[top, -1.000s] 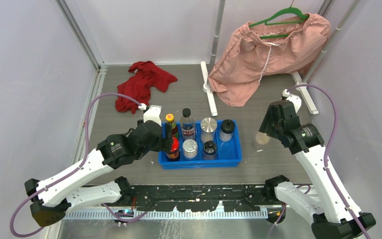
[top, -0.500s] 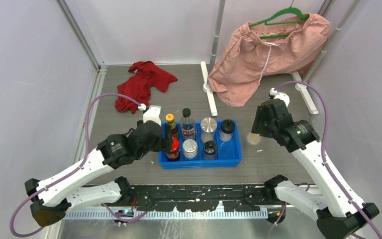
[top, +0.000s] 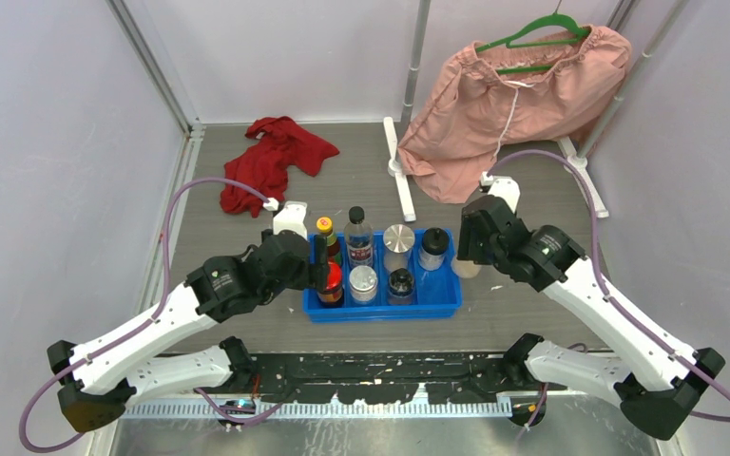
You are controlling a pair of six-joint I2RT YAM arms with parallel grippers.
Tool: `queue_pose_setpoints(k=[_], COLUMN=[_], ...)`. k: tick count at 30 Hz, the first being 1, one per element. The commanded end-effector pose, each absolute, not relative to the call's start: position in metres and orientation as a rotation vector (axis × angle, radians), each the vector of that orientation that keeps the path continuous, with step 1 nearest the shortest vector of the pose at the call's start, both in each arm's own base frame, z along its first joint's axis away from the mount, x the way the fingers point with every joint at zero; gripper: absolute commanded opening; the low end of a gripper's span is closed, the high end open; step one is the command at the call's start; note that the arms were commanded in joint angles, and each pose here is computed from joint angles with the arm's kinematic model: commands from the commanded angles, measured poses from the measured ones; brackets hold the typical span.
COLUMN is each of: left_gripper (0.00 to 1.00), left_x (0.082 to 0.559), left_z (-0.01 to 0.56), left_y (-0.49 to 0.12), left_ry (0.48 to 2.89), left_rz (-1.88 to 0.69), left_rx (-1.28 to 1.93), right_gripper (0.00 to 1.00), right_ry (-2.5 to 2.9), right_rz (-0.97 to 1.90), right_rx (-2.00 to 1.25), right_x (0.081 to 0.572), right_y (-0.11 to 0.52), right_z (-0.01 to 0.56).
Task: Organize the condiment bottles
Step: Place the bottle in the storage box.
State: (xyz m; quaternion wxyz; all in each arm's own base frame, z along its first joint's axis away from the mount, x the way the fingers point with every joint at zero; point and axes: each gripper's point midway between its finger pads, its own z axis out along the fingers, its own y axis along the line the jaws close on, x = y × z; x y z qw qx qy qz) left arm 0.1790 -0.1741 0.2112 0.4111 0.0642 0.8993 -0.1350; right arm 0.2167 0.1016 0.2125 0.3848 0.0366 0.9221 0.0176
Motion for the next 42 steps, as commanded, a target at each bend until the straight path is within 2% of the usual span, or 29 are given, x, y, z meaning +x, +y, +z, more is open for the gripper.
queue_pose_setpoints(k=[1,22,42], left_gripper=[0.73,0.73,0.73], left_x=[0.182,0.182,0.182], left_z=[0.219,0.22,0.215], left_y=[-0.172,-0.172,-0.176], left_ry=[2.239,2.24,2.257], left_rz=[-0.341,-0.332,-0.335], left_rx=[0.134,0.138,0.144], right_gripper=[0.35,0.35,0.35], right_ry=[2.251,2.215,2.202], right_rz=[0.073,0.104,0.121], right_rx=[0.128,-0.002,0.046], right_x=[0.228,0.207,0.198], right_y=[0.117,0.183,0.173], right_z=[0.236,0.22,0.179])
